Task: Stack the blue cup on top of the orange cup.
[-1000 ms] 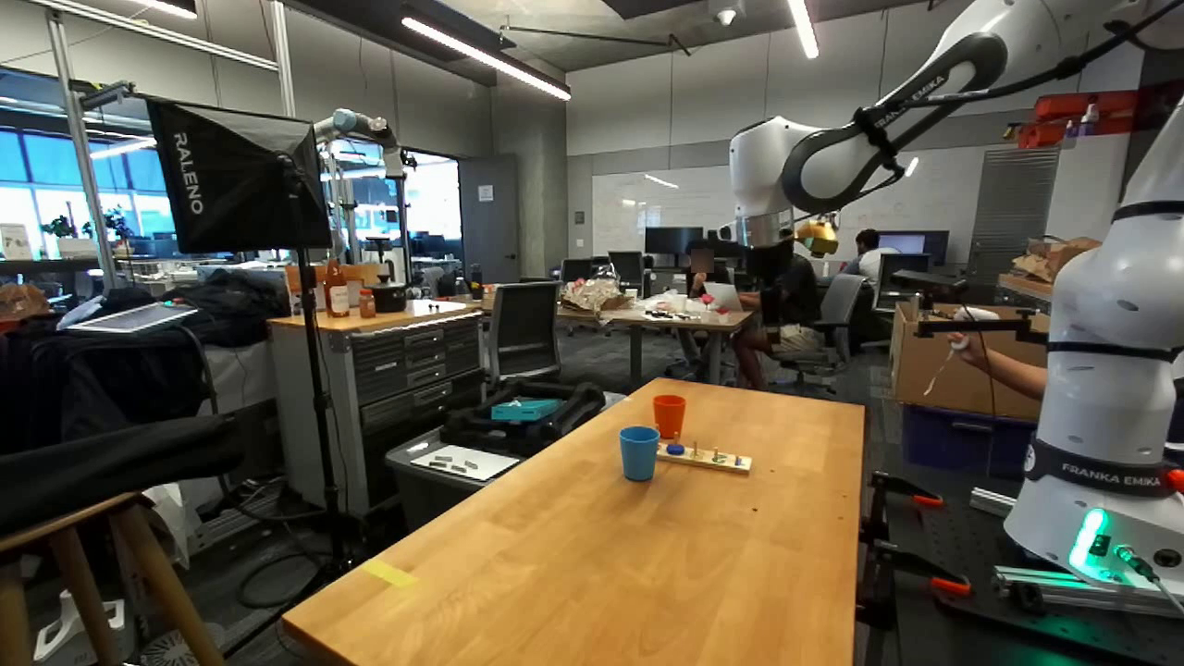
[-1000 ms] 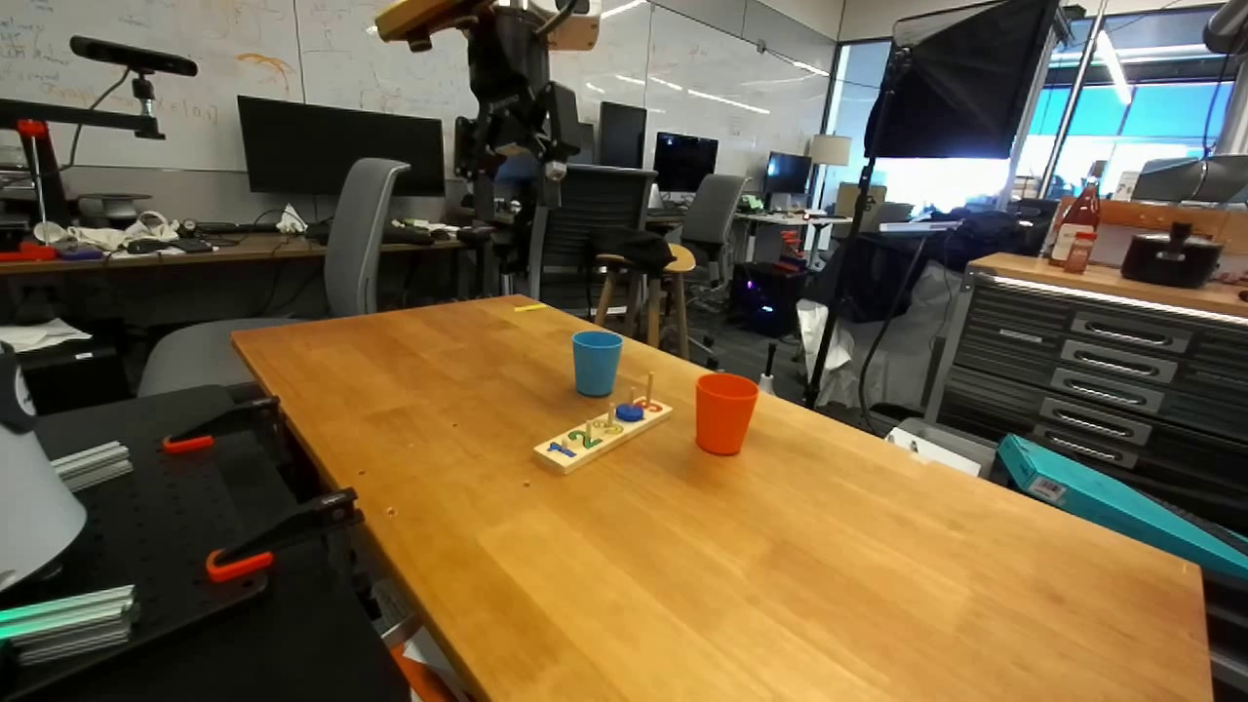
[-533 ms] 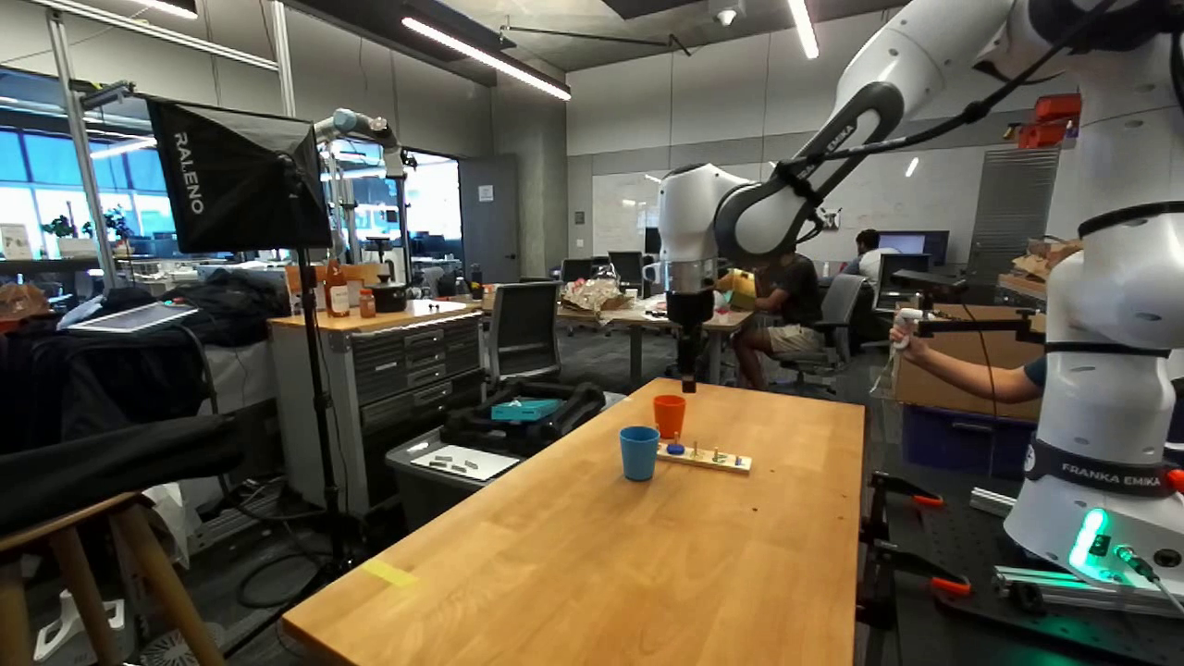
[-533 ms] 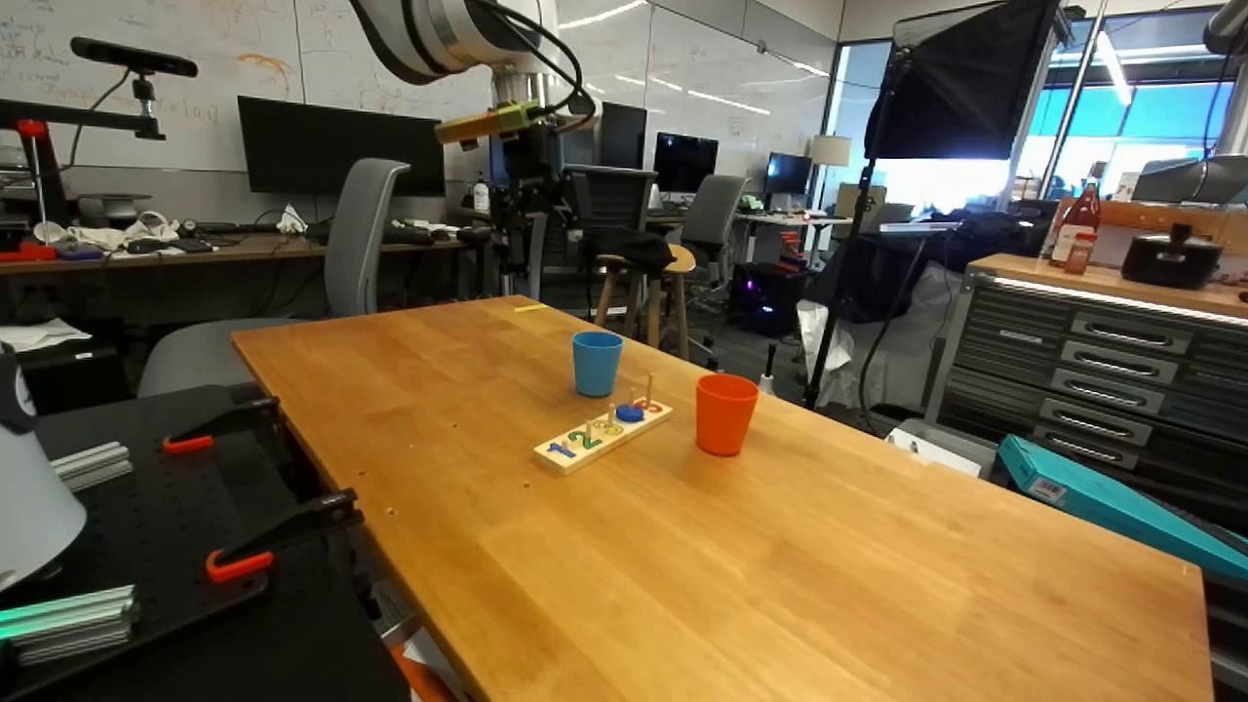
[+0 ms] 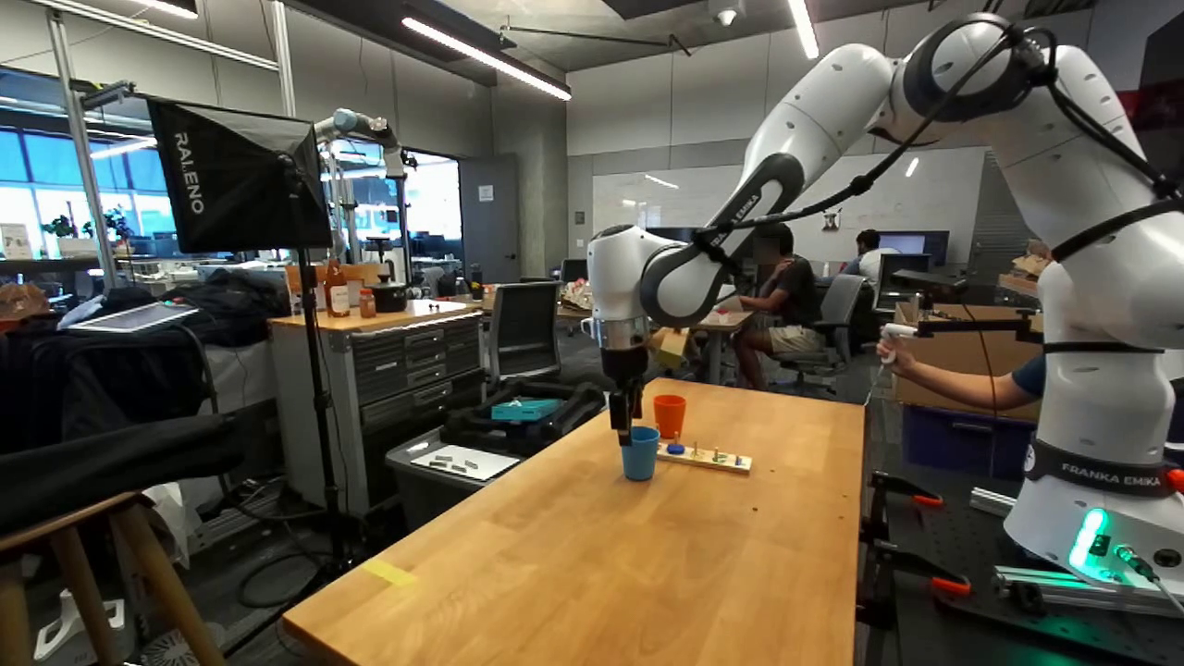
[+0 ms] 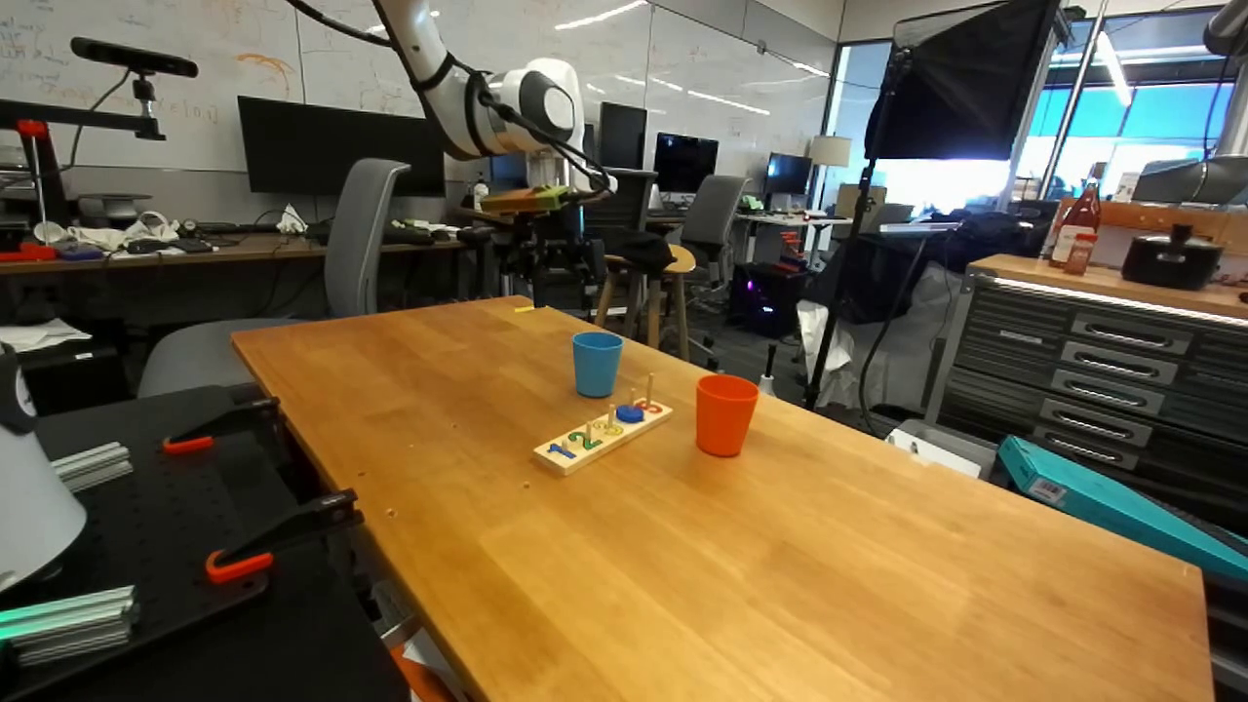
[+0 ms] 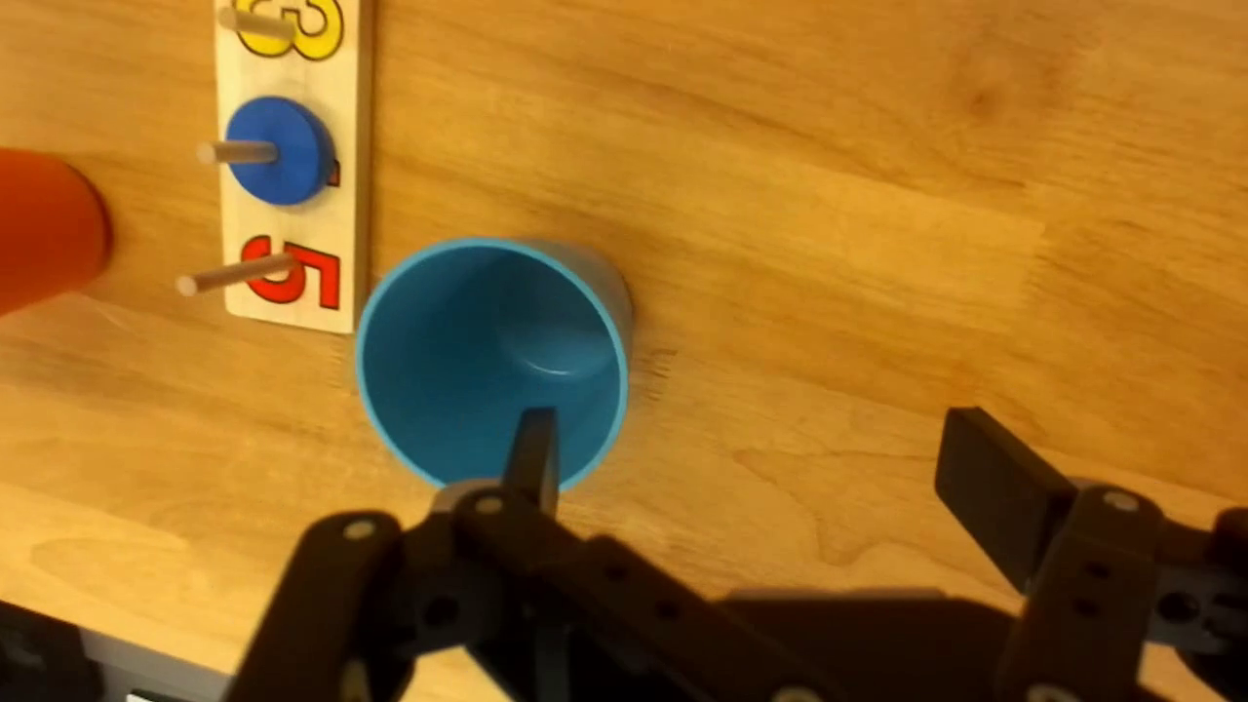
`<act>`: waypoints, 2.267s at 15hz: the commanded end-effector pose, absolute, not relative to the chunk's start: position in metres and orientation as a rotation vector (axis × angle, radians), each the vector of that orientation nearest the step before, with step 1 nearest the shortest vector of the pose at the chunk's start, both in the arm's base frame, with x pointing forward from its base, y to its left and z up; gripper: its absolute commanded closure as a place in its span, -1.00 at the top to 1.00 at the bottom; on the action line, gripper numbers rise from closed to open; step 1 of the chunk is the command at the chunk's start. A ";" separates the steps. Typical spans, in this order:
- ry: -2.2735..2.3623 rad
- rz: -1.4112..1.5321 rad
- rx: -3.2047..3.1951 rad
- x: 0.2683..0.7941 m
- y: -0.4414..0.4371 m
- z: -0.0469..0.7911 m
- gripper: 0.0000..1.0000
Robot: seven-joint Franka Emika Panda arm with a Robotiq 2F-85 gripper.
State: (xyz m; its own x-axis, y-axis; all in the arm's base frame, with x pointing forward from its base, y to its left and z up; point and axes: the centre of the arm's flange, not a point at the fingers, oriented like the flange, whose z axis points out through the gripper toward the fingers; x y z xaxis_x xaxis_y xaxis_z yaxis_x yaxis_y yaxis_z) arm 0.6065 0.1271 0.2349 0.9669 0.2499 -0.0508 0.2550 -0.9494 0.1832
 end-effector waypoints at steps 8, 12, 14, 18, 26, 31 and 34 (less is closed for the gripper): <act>0.303 -0.074 2.889 0.652 0.108 0.187 1.00; 0.311 -0.099 2.889 0.646 0.106 0.173 0.48; 0.309 -0.112 2.891 0.644 0.105 0.169 0.17; 0.306 -0.120 2.887 0.644 0.102 0.169 -0.47; 0.257 -0.116 2.873 0.657 0.084 0.193 -0.98; 0.163 -0.013 2.826 0.697 0.049 0.256 -0.98; 0.056 0.011 2.787 0.717 0.008 0.296 -0.98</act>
